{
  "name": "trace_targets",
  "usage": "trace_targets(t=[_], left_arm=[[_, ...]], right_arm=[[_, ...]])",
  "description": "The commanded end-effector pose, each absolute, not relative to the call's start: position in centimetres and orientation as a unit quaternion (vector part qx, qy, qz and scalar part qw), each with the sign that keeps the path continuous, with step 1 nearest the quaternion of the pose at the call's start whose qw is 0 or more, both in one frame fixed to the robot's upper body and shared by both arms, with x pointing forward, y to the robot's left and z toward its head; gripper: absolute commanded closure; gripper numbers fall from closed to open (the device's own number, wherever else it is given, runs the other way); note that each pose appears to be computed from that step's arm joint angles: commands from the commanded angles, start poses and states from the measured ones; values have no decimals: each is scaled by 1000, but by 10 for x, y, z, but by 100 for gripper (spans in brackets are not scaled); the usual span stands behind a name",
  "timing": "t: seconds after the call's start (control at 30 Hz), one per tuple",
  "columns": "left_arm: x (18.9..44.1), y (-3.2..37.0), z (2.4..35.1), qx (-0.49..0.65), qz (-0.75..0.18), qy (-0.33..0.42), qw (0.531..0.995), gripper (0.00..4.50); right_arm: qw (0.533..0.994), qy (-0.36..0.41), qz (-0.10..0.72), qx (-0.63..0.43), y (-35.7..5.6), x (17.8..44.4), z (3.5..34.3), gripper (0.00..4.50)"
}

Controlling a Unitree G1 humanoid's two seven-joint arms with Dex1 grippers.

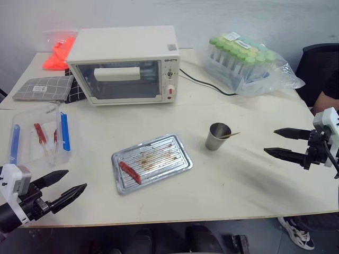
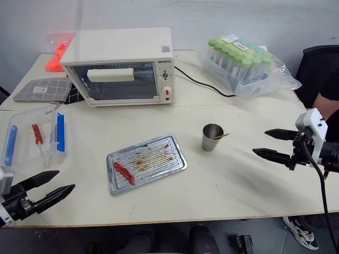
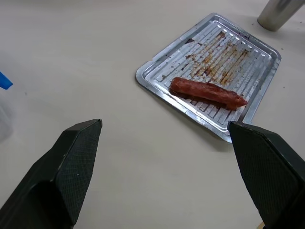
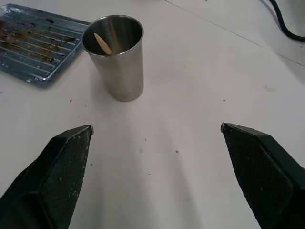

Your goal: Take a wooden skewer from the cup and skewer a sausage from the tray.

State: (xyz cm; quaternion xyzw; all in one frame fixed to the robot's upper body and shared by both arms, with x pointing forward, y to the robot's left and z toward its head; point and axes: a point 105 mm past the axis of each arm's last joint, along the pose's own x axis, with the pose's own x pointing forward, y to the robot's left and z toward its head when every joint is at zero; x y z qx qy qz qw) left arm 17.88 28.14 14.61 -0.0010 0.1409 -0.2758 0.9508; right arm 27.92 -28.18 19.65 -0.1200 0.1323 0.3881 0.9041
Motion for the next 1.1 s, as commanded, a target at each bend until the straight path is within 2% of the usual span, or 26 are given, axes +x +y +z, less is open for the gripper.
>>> trace_targets(t=[0.03,0.27,0.4,0.57,0.73,0.9,1.1], left_arm=[[179,275,151,-1,-290,132,948,5],[184,257,157,-10,-333,122,935,5],[190,237,173,-18,-377,97,921,5],[202,193,204,-28,-475,54,878,5],[209,168,216,-34,-534,44,843,5],[217,155,223,-38,-561,35,826,5],[224,144,227,-27,-588,35,808,5]], right_arm=[[907,117,384,-123,-278,279,199,0],[925,81,356,-103,-270,277,198,0],[934,54,345,-74,-259,275,202,0],[944,9,331,-5,-221,269,200,0],[952,-17,304,46,-196,271,194,0],[961,-36,261,83,-194,278,193,0],[955,-37,271,116,-182,276,187,0]])
